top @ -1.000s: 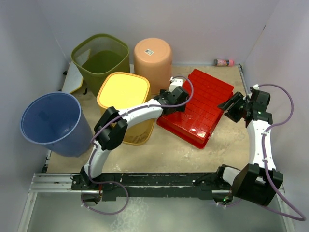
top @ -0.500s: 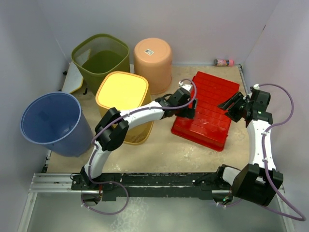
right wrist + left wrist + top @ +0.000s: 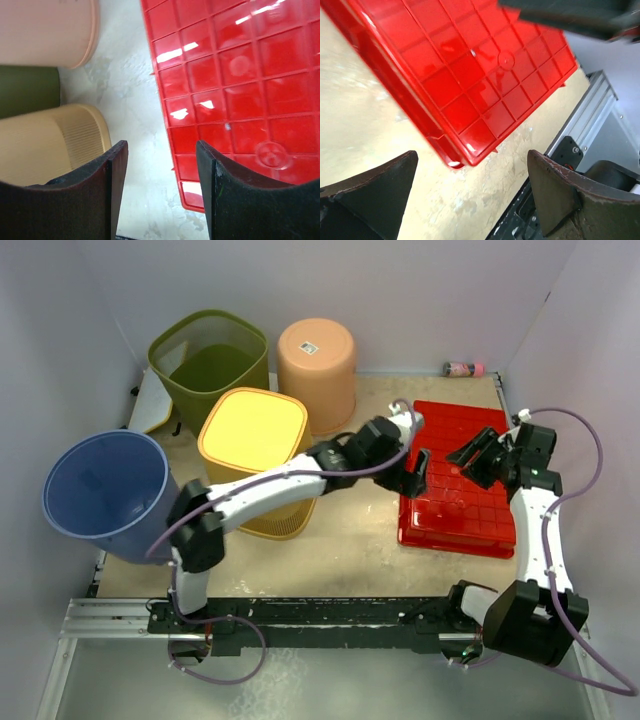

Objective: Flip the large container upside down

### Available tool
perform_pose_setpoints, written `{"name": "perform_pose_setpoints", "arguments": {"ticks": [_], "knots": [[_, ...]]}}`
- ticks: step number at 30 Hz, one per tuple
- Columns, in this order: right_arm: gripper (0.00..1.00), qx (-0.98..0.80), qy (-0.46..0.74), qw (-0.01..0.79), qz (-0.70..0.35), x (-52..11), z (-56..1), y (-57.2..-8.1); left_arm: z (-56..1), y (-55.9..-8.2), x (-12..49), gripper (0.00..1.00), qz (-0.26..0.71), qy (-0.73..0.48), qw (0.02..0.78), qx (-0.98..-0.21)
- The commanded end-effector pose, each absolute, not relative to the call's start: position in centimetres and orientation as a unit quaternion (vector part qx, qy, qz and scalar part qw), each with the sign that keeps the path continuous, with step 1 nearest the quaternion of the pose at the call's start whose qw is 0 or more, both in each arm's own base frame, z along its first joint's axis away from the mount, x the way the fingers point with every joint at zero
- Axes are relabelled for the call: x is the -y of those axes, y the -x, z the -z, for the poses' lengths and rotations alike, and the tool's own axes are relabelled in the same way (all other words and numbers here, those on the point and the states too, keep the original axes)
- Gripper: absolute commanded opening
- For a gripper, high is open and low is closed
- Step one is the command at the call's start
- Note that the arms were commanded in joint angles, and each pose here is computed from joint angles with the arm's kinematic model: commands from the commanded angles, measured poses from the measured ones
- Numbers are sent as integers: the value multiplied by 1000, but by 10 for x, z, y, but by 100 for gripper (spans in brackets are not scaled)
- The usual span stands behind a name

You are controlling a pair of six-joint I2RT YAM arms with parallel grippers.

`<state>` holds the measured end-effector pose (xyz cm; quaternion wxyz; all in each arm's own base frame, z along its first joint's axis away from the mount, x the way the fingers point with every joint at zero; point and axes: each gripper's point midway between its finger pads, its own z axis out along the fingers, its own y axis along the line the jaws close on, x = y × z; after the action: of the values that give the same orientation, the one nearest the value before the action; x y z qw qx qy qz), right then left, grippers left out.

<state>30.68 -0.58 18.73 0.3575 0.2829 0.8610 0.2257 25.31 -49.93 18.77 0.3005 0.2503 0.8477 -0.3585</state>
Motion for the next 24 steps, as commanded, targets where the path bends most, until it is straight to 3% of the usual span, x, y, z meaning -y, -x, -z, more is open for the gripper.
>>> {"name": "perform_pose_setpoints", "arguments": {"ticks": [1, 7, 16, 24], "knots": [[59, -866, -192, 385, -255, -33, -207, -311, -302, -265, 440, 88, 334, -241, 423, -807], [59, -900, -182, 322, -232, -71, -181, -274, -334, -280, 366, 88, 251, -184, 490, -814], [60, -922, -238, 223, -207, -72, -133, -186, -382, -295, 273, 90, 153, -90, 575, -799], [60, -929, -262, 185, -184, -67, -83, -174, -367, -307, 180, 91, 68, -2, 567, -821]]}}
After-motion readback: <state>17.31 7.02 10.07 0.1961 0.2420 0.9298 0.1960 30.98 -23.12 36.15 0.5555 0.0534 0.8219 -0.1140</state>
